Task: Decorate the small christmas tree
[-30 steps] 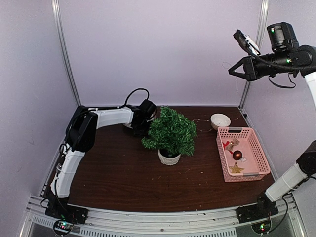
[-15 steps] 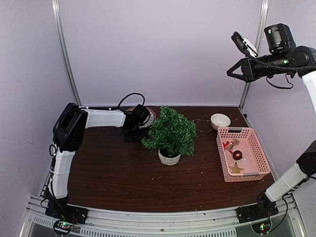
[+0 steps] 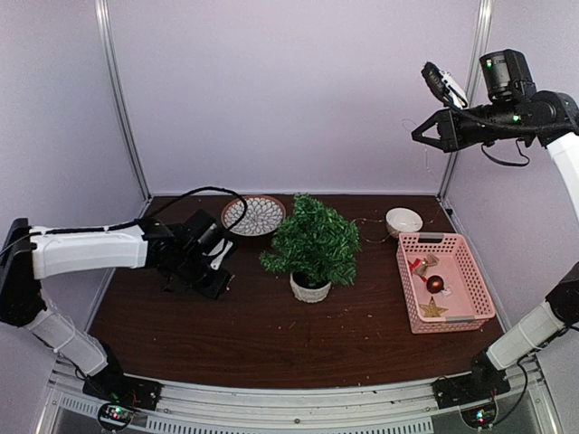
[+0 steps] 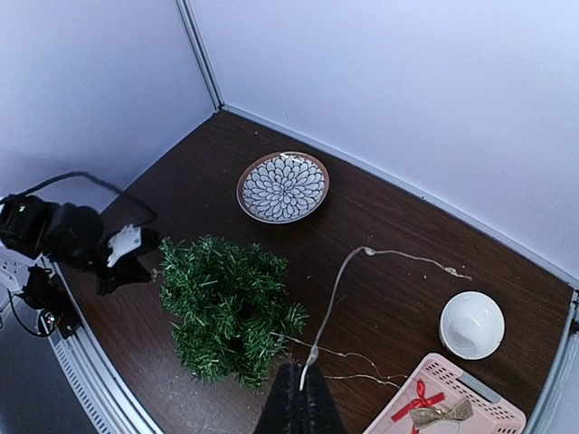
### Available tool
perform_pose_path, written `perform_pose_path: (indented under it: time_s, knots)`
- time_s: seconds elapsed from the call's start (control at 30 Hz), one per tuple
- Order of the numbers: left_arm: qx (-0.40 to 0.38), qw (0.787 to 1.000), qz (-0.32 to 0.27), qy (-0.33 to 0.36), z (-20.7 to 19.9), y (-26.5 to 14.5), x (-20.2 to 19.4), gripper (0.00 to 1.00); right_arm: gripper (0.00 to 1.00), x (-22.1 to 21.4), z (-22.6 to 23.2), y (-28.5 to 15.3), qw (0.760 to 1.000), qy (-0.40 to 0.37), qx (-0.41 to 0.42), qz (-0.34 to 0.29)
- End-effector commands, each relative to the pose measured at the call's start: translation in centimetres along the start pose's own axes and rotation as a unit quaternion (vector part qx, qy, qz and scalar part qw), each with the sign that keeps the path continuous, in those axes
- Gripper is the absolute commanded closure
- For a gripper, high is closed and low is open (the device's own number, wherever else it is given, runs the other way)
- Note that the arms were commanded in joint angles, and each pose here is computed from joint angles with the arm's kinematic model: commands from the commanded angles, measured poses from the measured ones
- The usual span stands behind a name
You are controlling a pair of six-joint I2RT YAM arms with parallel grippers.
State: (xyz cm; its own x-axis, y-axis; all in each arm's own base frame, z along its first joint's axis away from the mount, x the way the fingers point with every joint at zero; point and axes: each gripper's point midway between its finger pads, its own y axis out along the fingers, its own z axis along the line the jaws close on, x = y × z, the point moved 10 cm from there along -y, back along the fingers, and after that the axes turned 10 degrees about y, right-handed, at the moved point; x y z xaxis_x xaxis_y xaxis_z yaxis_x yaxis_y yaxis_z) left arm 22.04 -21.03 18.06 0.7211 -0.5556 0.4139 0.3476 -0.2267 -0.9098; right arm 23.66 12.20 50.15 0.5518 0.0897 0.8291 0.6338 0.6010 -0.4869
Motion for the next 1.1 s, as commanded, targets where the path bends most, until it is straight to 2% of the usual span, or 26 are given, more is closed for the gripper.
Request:
perform_pose_path:
  time_s: [0.0, 0.13, 0.2, 0.33, 0.47, 0.73, 0.93, 1.07]
  knots:
    - [-0.074, 0.983, -0.059, 0.160, -4.8, -3.7, -2.3, 1.00, 1.00, 0.6, 0.0, -1.1, 0.999, 0.013, 0.013, -0.038]
    - [-0.130, 0.953, -0.103, 0.253, -7.9, -5.5, -3.2, 1.00, 1.00, 0.5, -0.7, -1.3, 0.999, 0.020, 0.014, -0.041]
    - [-0.157, 0.928, -0.128, 0.313, -9.7, -6.3, -2.2, 1.00, 1.00, 0.4, -1.1, -1.4, 0.998, 0.040, 0.015, -0.044]
    - [-0.188, 0.883, -0.154, 0.401, -13.7, -6.2, 1.3, 1.00, 1.00, 0.1, -1.6, -1.5, 0.998, 0.054, 0.013, -0.042]
    - [-0.211, 0.853, -0.186, 0.441, -18.4, -5.9, 5.9, 1.00, 1.00, -0.3, -1.9, -1.8, 0.997, 0.065, 0.006, -0.045]
    - [-0.235, 0.819, -0.258, 0.456, -25.0, -5.8, 13.2, 1.00, 1.00, -0.2, -2.5, -2.5, 0.994, 0.082, -0.024, -0.075]
    - [-0.224, 0.808, -0.302, 0.453, -27.9, -3.7, 17.4, 1.00, 1.00, 0.1, -3.1, -2.2, 0.992, 0.081, -0.045, -0.085]
    - [-0.222, 0.803, -0.351, 0.427, -29.6, -2.8, 19.8, 1.00, 1.00, 0.5, -3.7, -2.6, 0.990, 0.080, -0.068, -0.095]
